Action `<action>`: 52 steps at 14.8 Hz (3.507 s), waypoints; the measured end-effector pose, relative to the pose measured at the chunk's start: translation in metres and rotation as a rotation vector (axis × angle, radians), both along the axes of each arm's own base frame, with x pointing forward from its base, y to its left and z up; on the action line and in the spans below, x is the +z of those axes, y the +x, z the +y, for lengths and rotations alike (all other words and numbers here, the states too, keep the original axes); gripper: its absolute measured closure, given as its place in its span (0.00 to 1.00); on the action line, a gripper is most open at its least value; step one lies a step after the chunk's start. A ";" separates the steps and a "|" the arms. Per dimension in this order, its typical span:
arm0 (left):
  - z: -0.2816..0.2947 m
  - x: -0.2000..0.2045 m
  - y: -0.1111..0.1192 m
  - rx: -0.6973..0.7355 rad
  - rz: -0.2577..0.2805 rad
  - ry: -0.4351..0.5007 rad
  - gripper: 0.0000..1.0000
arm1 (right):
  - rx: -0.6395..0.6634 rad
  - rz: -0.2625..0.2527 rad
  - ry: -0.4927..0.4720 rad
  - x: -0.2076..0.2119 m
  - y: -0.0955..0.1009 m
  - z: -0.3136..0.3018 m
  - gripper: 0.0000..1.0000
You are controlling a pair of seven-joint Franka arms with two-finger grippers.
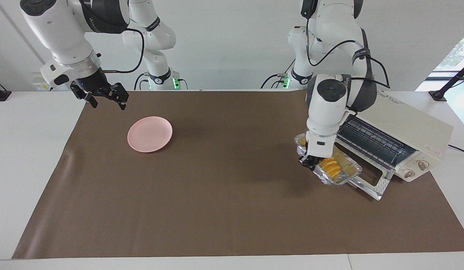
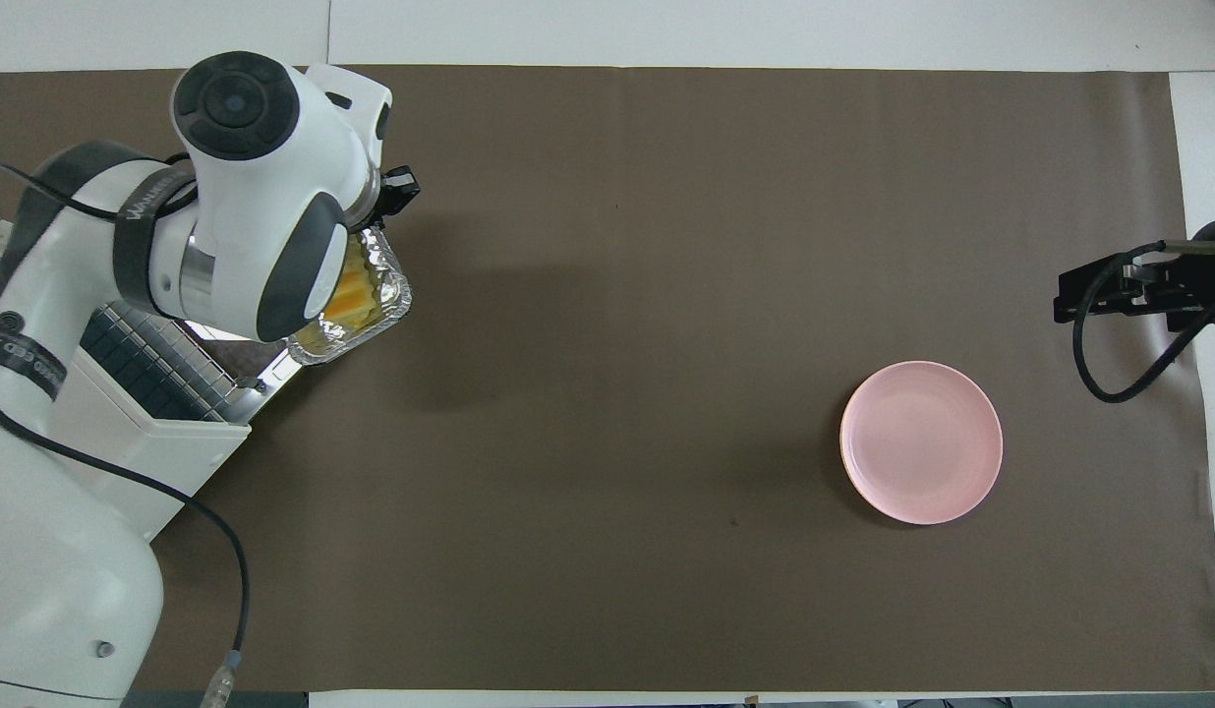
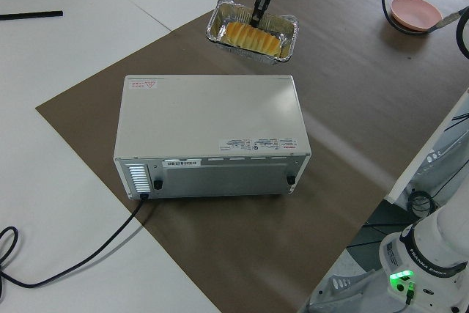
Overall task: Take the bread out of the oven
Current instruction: 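Pull the foil tray out with the left gripper and set it mid-table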
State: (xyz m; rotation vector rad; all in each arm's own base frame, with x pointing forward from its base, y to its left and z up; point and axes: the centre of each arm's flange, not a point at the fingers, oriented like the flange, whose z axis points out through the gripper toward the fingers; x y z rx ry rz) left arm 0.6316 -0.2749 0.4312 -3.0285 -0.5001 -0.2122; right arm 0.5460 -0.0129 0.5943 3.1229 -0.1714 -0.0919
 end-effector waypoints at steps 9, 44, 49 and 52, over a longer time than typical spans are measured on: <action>-0.169 -0.008 -0.034 -0.198 0.014 0.007 0.98 | 0.000 0.019 0.001 -0.007 -0.005 0.000 0.00; -0.280 -0.075 -0.109 -0.331 -0.041 0.001 0.05 | 0.012 -0.019 0.012 -0.024 -0.012 -0.013 0.00; -0.229 0.005 -0.074 -0.242 -0.078 -0.063 0.00 | 0.031 -0.050 0.012 -0.024 -0.008 -0.002 0.00; -0.150 0.075 -0.046 -0.264 -0.064 -0.040 0.00 | 0.050 -0.054 0.024 -0.037 -0.006 0.021 0.01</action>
